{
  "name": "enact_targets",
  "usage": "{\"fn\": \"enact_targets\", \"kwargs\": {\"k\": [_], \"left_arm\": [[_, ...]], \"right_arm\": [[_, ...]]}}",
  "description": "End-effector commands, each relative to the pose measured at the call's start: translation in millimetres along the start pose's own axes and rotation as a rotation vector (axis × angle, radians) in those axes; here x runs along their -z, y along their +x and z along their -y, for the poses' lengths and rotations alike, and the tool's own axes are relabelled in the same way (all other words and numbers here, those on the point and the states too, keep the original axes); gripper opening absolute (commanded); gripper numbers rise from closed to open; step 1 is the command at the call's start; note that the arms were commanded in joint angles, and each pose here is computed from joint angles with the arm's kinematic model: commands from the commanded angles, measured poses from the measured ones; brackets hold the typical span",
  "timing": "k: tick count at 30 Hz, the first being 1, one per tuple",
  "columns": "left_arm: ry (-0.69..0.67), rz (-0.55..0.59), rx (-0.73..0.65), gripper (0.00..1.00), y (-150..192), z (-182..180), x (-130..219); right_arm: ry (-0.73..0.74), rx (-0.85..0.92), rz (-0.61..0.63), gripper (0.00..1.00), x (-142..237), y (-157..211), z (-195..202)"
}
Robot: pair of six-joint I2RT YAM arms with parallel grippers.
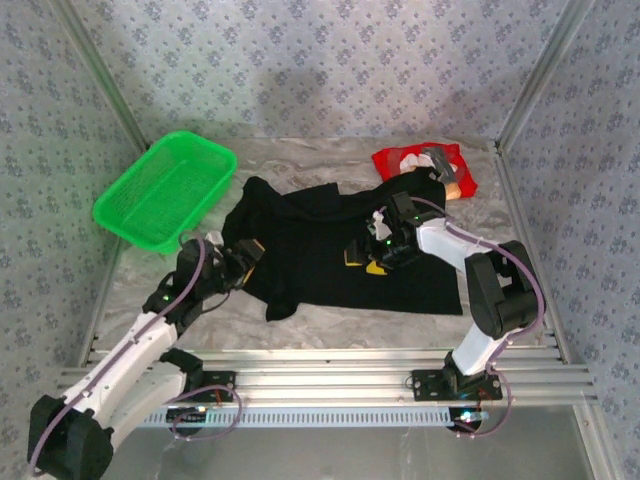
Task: Fold and stack the t-shirts
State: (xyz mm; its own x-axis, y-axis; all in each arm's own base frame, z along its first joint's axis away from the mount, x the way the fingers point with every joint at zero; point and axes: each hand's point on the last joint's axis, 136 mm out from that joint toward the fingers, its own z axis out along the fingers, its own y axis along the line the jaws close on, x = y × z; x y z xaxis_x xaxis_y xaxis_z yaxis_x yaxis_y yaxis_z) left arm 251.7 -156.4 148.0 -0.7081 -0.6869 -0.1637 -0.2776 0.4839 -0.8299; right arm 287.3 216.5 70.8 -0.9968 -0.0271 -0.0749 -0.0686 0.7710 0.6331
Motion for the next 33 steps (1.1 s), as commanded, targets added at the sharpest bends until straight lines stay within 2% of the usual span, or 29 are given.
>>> {"fn": "enact_targets", "kwargs": {"k": [1,15,23,33], "left_arm": [[-0.128,-0.089,0.024,0.65,15.5,-31.7,-8.5],[-0.122,-0.167,0.007,0.64,16.8,-19.8,-60.3],[-0.12,-0.197,-0.01,0.63,20.9,-11.6,-72.2],[-0.188,-0.239,-0.003,0.59,28.7,-25.7,-82.3]], "right_arm": [[-0.016,0.016,-0.021,0.77,2.0,6.7,-3.6],[-0.01,0.036,-0.004,0.77,11.0,17.2,-4.8],[-0.003,0.034,-0.002,0.77,13.1,24.4,-0.3],[-0.009,0.029,0.001,0.77,16.2,24.7,1.9]]}}
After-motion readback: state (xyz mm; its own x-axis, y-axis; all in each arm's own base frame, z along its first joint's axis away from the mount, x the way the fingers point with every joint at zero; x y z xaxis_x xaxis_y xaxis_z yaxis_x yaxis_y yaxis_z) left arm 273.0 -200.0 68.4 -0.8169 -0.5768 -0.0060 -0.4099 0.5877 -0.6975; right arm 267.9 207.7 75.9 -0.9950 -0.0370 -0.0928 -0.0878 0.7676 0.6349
